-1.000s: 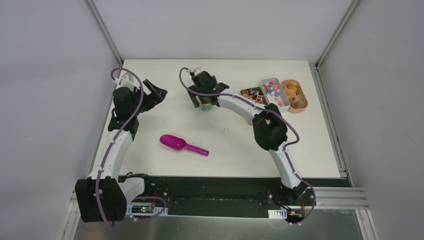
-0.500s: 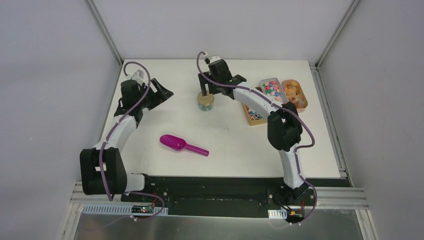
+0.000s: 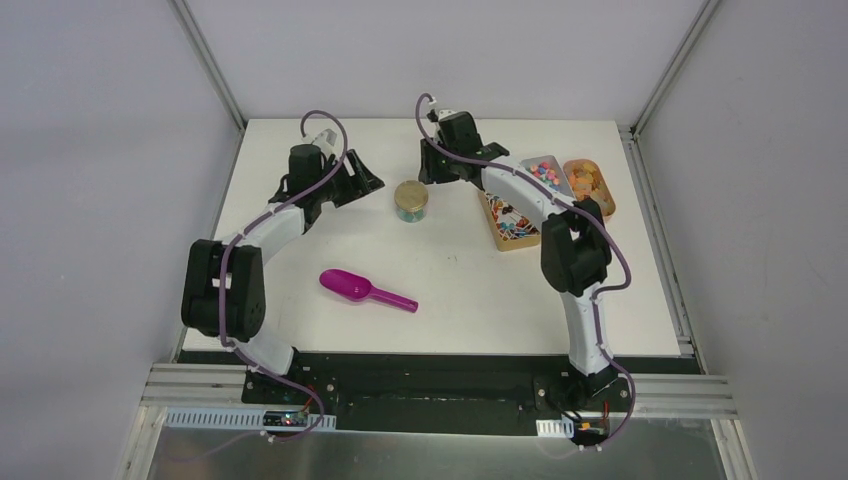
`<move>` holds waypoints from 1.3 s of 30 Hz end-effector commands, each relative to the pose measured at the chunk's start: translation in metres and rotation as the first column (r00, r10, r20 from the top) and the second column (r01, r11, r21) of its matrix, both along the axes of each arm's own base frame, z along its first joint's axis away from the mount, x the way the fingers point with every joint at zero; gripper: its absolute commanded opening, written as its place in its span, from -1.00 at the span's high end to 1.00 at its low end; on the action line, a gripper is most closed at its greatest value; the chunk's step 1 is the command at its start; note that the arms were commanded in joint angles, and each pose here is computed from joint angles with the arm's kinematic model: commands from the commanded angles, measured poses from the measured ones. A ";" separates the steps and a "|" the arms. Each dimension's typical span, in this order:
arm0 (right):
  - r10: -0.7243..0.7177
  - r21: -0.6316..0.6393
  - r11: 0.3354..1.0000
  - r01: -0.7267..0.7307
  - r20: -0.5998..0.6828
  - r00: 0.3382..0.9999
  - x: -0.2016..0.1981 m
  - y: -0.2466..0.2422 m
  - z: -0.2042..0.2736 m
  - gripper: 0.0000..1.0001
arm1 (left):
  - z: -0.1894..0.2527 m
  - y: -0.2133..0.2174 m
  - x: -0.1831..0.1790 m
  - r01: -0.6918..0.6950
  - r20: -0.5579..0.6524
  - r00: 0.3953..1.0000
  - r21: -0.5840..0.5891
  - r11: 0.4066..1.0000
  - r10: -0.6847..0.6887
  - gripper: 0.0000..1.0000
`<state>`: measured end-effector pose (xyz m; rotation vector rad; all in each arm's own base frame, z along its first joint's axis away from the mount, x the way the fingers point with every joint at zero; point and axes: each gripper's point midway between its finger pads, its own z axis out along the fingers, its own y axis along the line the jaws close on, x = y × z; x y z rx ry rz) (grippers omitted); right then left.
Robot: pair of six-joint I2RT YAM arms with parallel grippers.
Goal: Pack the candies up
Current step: Close the bottle lid on the packing bottle.
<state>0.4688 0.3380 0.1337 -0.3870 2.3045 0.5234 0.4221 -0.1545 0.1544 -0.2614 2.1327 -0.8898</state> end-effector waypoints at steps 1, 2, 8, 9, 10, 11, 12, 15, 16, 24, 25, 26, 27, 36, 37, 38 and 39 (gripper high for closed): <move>0.050 0.070 0.996 -0.048 -0.030 0.998 0.001 0.013 -0.001 0.18 | 0.010 -0.003 0.027 -0.017 0.067 0.998 -0.010 1.000 0.018 -0.36; 0.057 0.071 0.996 -0.054 -0.039 0.998 0.001 0.014 -0.003 0.20 | 0.008 -0.004 0.029 -0.011 0.067 0.998 -0.013 1.000 0.012 -0.34; 0.063 0.066 0.996 -0.058 -0.082 0.995 0.002 0.016 -0.017 0.31 | -0.002 -0.021 0.039 0.031 0.077 0.997 -0.021 0.999 -0.029 -0.29; 0.062 0.063 0.996 -0.057 -0.083 0.995 0.002 0.016 -0.019 0.32 | -0.005 -0.023 0.041 0.042 0.074 0.996 -0.024 0.999 -0.040 -0.29; 0.056 0.057 0.997 -0.051 -0.084 0.995 0.003 0.014 -0.020 0.33 | -0.007 -0.026 0.042 0.055 0.075 0.996 -0.028 0.998 -0.053 -0.28; 0.050 0.052 0.998 -0.046 -0.084 0.995 0.003 0.013 -0.021 0.34 | -0.010 -0.030 0.042 0.079 0.076 0.994 -0.035 0.996 -0.077 -0.28; 0.049 0.048 0.998 -0.045 -0.085 0.995 0.004 0.011 -0.023 0.35 | -0.013 -0.032 0.042 0.094 0.076 0.993 -0.039 0.995 -0.091 -0.27; 0.042 0.041 0.998 -0.039 -0.091 0.995 0.004 0.008 -0.027 0.41 | -0.022 -0.035 0.044 0.106 0.062 0.993 -0.045 0.993 -0.103 -0.25; 0.043 0.042 0.998 -0.040 -0.092 0.995 0.004 0.008 -0.028 0.42 | -0.025 -0.036 0.044 0.110 0.054 0.993 -0.048 0.993 -0.107 -0.23; 0.068 0.055 0.997 -0.062 -0.117 0.991 0.000 0.011 -0.037 0.45 | -0.040 -0.040 0.048 0.131 0.025 0.991 -0.061 0.990 -0.130 -0.12; 0.070 0.055 0.996 -0.064 -0.121 0.990 -0.001 0.012 -0.038 0.45 | -0.041 -0.041 0.048 0.134 0.022 0.991 -0.062 0.989 -0.133 -0.12; 0.072 0.055 0.996 -0.066 -0.125 0.990 -0.002 0.011 -0.039 0.46 | -0.042 -0.041 0.048 0.138 0.021 0.990 -0.064 0.988 -0.137 -0.12; 0.072 0.057 0.996 -0.065 -0.128 0.989 -0.002 0.012 -0.041 0.47 | -0.044 -0.042 0.048 0.140 0.015 0.990 -0.066 0.988 -0.139 -0.11; 0.071 0.052 0.997 -0.064 -0.156 0.985 -0.008 0.009 -0.054 0.52 | -0.064 -0.043 0.044 0.136 -0.036 0.990 -0.074 0.988 -0.139 -0.05; 0.072 0.050 0.997 -0.065 -0.163 0.984 -0.010 0.008 -0.057 0.53 | -0.066 -0.043 0.043 0.135 -0.041 0.990 -0.078 0.988 -0.138 -0.05; 0.072 0.047 0.997 -0.065 -0.169 0.983 -0.012 0.007 -0.060 0.53 | -0.067 -0.043 0.043 0.135 -0.045 0.989 -0.081 0.988 -0.139 -0.05; 0.072 0.045 0.997 -0.065 -0.174 0.982 -0.014 0.006 -0.062 0.54 | -0.069 -0.043 0.042 0.133 -0.052 0.989 -0.081 0.988 -0.137 -0.05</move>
